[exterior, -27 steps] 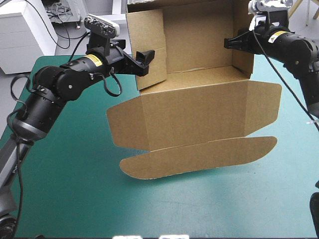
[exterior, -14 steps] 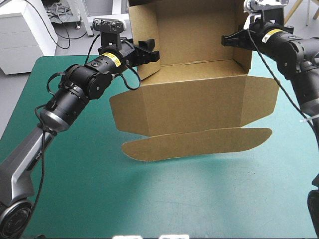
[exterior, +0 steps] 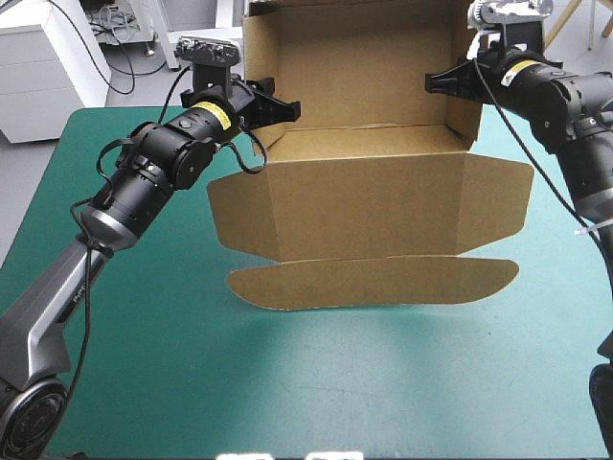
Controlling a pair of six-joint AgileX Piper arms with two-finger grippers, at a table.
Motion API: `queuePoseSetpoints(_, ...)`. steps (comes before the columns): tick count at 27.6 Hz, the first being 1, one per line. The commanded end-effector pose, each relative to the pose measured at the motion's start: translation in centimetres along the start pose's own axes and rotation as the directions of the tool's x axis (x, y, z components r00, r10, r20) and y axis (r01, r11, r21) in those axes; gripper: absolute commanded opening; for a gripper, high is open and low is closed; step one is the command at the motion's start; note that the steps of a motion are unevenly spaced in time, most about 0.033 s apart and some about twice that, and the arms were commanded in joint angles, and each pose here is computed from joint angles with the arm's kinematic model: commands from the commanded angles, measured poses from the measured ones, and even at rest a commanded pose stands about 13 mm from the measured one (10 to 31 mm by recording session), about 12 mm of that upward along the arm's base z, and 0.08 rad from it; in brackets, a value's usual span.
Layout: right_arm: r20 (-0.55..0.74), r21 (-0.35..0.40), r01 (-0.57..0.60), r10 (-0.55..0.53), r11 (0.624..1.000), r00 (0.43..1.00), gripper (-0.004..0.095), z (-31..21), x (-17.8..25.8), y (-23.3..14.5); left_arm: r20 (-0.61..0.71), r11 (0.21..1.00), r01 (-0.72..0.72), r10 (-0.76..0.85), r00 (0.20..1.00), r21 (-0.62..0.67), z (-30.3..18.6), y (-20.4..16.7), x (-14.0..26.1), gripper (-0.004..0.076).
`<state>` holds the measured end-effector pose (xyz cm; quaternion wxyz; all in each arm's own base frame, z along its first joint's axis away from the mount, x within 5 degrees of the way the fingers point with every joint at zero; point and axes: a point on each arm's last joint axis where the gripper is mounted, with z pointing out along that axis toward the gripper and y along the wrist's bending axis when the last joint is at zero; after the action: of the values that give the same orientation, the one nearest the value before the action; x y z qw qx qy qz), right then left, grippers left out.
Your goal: Fold the box
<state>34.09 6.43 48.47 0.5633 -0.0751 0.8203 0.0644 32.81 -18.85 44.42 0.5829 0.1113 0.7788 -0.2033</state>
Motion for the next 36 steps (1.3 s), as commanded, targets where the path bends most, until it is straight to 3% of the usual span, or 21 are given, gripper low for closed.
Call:
queuePoseSetpoints(1,0.065,-0.049,-0.022,0.025,0.999,0.998,0.0000,-1.1,-1.2,0.8,0.154,0.996,0.015,-0.029,0.988,0.090,-2.6,-1.7,-2.9,-0.0008)
queuePoseSetpoints(6,-0.113,-0.056,-0.030,0.024,0.998,0.993,0.0000,0.6,0.8,0.8,-0.051,1.000,0.019,-0.019,0.999,-0.009,-1.5,-0.1,-0.8,-0.0008)
queuePoseSetpoints(12,-0.280,-0.070,-0.051,0.030,0.996,0.960,0.0000,2.8,3.0,1.0,-0.308,0.993,-0.023,-0.015,0.951,-0.119,-0.4,2.5,1.9,-0.0008)
queuePoseSetpoints(25,-0.584,-0.116,-0.112,0.024,0.987,0.811,0.0000,7.1,7.8,1.6,-0.511,0.988,-0.081,0.002,0.860,-0.133,0.9,4.8,4.5,-0.0008)
queuePoseSetpoints(32,-0.640,-0.092,-0.181,0.081,0.979,0.764,0.0000,10.3,10.0,1.8,-0.647,0.994,0.022,-0.088,0.757,-0.110,4.2,4.7,8.5,-0.0008)
queuePoseSetpoints(36,-0.632,-0.061,-0.157,0.084,0.986,0.771,0.0000,11.1,10.4,2.9,-0.689,0.995,0.034,-0.088,0.719,-0.091,6.3,4.1,10.8,-0.0008)
